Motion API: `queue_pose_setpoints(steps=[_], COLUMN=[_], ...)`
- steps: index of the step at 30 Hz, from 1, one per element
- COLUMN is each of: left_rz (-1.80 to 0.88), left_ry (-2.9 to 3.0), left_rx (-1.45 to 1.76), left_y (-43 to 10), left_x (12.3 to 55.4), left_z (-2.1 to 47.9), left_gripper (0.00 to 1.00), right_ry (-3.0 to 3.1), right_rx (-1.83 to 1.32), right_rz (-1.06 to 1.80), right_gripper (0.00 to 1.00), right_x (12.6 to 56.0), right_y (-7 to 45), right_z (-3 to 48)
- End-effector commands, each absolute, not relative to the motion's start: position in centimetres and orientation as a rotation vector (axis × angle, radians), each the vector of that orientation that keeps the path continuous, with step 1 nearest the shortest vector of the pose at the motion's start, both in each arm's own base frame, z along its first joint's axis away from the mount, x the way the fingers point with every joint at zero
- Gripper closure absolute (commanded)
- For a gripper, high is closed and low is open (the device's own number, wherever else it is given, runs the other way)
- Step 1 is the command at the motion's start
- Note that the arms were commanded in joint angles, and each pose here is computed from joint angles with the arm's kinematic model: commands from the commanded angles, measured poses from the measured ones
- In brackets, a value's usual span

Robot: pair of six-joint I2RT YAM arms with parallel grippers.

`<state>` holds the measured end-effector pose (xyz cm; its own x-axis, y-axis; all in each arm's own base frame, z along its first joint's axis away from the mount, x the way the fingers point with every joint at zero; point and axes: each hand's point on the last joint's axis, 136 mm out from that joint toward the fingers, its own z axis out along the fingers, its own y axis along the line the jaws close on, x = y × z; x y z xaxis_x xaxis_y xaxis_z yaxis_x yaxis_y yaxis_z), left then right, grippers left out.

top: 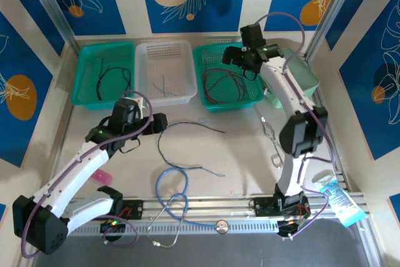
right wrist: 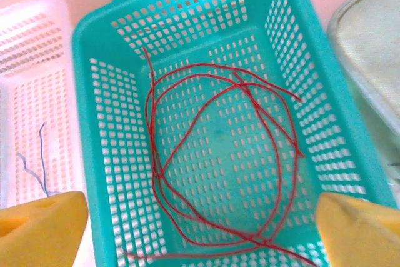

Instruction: Untangle the cables

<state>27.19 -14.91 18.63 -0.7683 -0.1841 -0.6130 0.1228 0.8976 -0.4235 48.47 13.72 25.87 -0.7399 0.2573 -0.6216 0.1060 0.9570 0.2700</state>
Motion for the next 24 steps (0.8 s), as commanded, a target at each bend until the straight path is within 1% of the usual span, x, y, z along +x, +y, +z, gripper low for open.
queue_pose_setpoints(steps=[1,6,11,15,17,20,24], left_rz=[-0.589,-0.602,-0.588,-0.589,-0.578,-0.555,-0.552], left_ry=[2.385,2.377,2.412,2.429,2.435,2.455,2.454], left_rx=[-0.057,-0.048,0.008,0.115,0.16,0.192,0.226], left_y=[-14.7,-14.9,-15.3,-16.3,-16.6,-16.7,-17.2], left_x=[26.0,25.1,23.8,22.8,22.5,22.2,21.8], left_z=[18.3,18.1,17.3,16.9,16.6,16.0,15.5], left_gripper=[0.07,0.07,0.07,0.08,0.08,0.08,0.09], right_ry=[2.413,2.439,2.488,2.558,2.588,2.661,2.685], right_rx=[0.218,0.2,0.168,0.166,0.205,0.372,0.457], right_rz=[0.311,0.333,0.391,0.409,0.453,0.52,0.554], right_gripper=[0.01,0.0,0.04,0.09,0.12,0.13,0.15], right_x=[46.3,42.2,35.5,29.6,27.2,23.8,21.4], right_y=[13.5,13.4,14.5,14.7,15.0,15.2,16.1], right_z=[25.7,25.9,23.7,21.5,20.3,17.3,14.6])
